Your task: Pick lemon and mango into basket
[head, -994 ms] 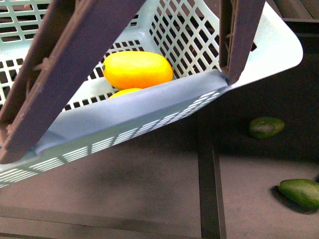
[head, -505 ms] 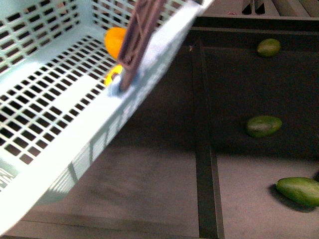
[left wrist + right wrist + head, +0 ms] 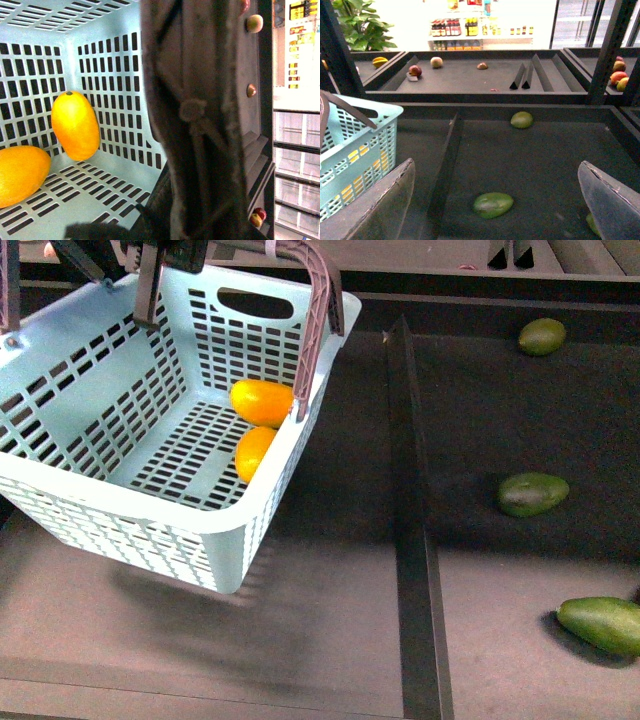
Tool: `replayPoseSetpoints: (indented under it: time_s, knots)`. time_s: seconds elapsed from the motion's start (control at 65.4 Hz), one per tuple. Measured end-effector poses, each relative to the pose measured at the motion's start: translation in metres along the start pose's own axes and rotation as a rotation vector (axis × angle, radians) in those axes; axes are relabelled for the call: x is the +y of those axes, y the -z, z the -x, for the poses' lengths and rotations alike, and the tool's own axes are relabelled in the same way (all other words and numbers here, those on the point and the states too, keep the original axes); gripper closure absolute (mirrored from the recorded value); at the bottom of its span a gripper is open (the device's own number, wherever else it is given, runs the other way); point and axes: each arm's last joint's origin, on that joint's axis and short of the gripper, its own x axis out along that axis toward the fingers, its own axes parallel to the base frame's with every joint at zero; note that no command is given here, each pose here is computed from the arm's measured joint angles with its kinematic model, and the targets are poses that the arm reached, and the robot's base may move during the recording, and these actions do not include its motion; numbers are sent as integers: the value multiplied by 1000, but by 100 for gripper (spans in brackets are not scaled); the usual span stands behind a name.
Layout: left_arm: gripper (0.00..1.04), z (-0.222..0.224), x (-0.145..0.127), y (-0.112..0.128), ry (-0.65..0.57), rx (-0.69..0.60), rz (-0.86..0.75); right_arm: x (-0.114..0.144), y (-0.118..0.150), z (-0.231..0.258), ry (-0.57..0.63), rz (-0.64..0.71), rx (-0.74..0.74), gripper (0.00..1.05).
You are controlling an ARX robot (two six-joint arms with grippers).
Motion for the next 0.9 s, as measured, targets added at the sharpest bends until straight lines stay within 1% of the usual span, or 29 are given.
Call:
replayPoseSetpoints:
  time_s: [0.138,0.291,0.321,0.382,0.398,0.428,0.444,0.566,0.673,0.704,0.719,0.78,0.795,0.857,0.902]
  knots:
    - [101,-15,15,1,-42,18,39,0,0,0,0,0,0,9]
    - [100,-16,22,1,-51,17,62,0,0,0,0,0,0,9]
    - [96,-16,23,2,-47,19,70,0,0,0,0,0,0,9]
    - [82,-15,25,1,-55,19,80,0,0,0,0,0,0,9]
    - [80,-14,25,1,-56,19,81,0,0,0,0,0,0,9]
    - [73,-12,27,-1,-64,11,93,0,0,0,0,0,0,9]
    - [72,-12,27,-1,-65,11,95,0,0,0,0,0,0,9]
    - [47,0,35,-12,-119,-32,139,0,0,0,0,0,0,9]
    - [28,16,35,-24,-170,-77,120,0,0,0,0,0,0,9]
    - [21,24,35,-29,-188,-88,107,0,0,0,0,0,0,9]
    - [19,27,35,-31,-193,-90,105,0,0,0,0,0,0,9]
    - [7,44,35,-38,-225,-114,70,0,0,0,0,0,0,9]
    - [5,50,36,-40,-237,-122,57,0,0,0,0,0,0,9]
    - [8,69,38,-43,-283,-133,10,0,0,0,0,0,0,9]
    - [7,88,42,-44,-288,-132,-26,0,0,0,0,0,0,9]
